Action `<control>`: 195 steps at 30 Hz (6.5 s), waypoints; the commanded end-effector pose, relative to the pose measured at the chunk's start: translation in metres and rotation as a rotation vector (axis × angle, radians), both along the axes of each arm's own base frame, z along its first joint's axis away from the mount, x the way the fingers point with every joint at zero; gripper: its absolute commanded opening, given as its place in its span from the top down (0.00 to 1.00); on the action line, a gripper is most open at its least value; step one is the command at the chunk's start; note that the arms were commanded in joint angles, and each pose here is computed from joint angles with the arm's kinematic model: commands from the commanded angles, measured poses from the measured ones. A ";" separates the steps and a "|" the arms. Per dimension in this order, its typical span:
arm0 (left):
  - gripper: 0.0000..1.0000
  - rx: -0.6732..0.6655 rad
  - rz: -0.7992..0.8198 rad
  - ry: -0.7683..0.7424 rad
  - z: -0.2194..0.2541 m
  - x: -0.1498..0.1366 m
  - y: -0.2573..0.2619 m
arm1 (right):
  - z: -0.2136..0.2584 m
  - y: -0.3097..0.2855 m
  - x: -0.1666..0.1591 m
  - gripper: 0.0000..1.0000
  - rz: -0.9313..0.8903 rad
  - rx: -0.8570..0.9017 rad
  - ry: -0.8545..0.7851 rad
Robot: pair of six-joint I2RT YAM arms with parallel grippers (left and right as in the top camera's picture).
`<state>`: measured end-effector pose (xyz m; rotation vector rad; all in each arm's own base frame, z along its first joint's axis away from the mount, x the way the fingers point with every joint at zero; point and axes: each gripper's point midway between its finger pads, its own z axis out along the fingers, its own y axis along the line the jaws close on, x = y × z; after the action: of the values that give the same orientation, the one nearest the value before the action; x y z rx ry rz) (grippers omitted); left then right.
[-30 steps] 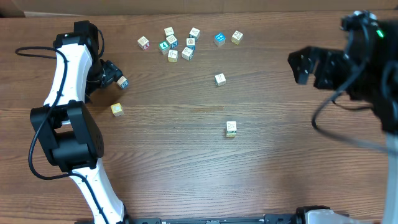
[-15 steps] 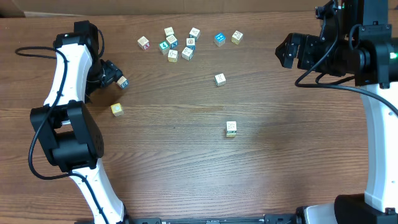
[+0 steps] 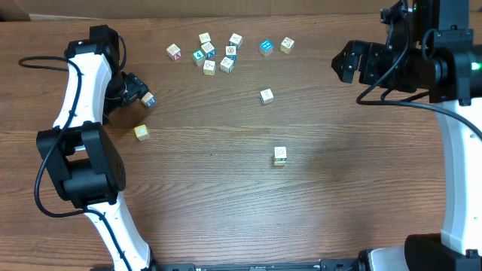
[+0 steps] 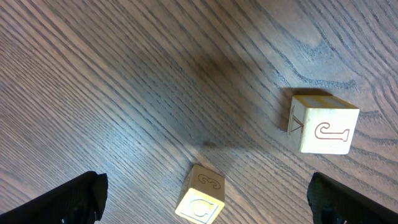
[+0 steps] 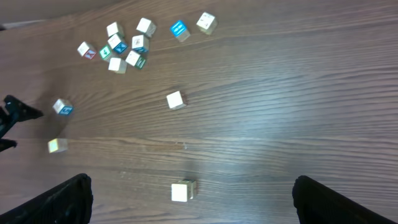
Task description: Form a tower
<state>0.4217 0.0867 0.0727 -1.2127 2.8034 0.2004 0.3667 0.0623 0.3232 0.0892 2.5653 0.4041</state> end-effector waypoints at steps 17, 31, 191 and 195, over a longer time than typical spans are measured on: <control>0.00 0.015 -0.018 -0.005 0.002 0.004 0.003 | -0.049 0.027 0.020 0.27 0.067 0.031 0.159; 0.00 0.015 -0.019 -0.008 0.002 0.004 0.003 | -0.061 0.036 0.024 0.84 0.088 0.027 0.186; 0.00 0.016 0.355 -0.006 0.002 -0.057 0.152 | -0.207 0.256 0.033 0.00 0.452 0.055 0.220; 0.00 0.016 0.355 -0.006 0.002 -0.057 0.152 | -0.207 0.256 0.033 0.00 0.452 0.055 0.220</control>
<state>0.3607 0.2381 0.0729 -1.7303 2.5380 0.2265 0.3982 0.3183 0.1168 -0.4655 2.7844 0.6558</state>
